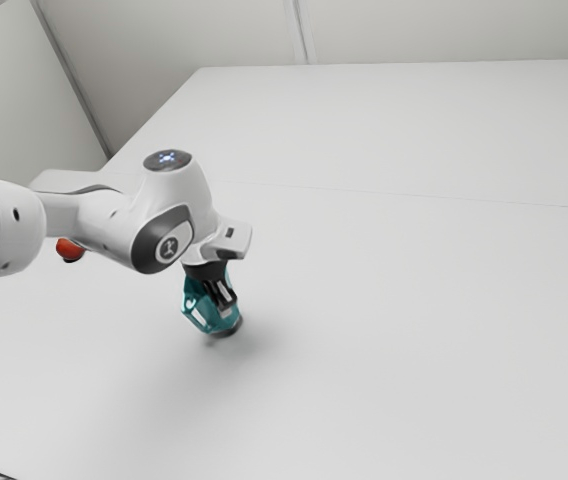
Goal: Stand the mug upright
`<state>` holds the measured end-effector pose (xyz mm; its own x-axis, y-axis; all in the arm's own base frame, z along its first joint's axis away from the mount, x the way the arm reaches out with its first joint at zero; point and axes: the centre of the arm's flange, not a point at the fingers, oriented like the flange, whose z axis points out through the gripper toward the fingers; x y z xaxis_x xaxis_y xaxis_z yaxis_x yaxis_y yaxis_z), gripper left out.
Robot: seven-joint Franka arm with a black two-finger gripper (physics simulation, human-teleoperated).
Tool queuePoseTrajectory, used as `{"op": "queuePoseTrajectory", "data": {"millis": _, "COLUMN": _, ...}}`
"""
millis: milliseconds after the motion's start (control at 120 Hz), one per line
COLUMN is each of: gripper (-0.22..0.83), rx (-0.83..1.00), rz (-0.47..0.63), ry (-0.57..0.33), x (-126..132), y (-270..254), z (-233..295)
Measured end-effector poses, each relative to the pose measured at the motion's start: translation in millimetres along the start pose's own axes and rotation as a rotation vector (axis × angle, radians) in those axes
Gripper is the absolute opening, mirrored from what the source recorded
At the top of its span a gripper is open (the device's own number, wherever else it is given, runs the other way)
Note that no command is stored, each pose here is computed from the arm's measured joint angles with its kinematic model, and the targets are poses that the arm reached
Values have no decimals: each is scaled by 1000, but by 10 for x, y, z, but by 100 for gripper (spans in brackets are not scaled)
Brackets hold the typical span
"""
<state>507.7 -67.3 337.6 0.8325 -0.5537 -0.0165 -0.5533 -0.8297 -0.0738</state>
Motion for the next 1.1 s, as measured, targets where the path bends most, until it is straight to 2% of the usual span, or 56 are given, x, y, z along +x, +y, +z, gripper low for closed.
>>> {"op": "queuePoseTrajectory", "data": {"millis": 425, "gripper": -14, "rx": -7, "rz": -45, "ry": -11, "x": -31, "y": -32, "z": 125}}
{"op": "queuePoseTrajectory", "data": {"millis": 833, "gripper": 8, "rx": -8, "rz": -52, "ry": -2, "x": -16, "y": -15, "z": 100}}
{"op": "queuePoseTrajectory", "data": {"millis": 1100, "gripper": 16, "rx": -3, "rz": -53, "ry": 18, "x": 4, "y": -13, "z": -29}}
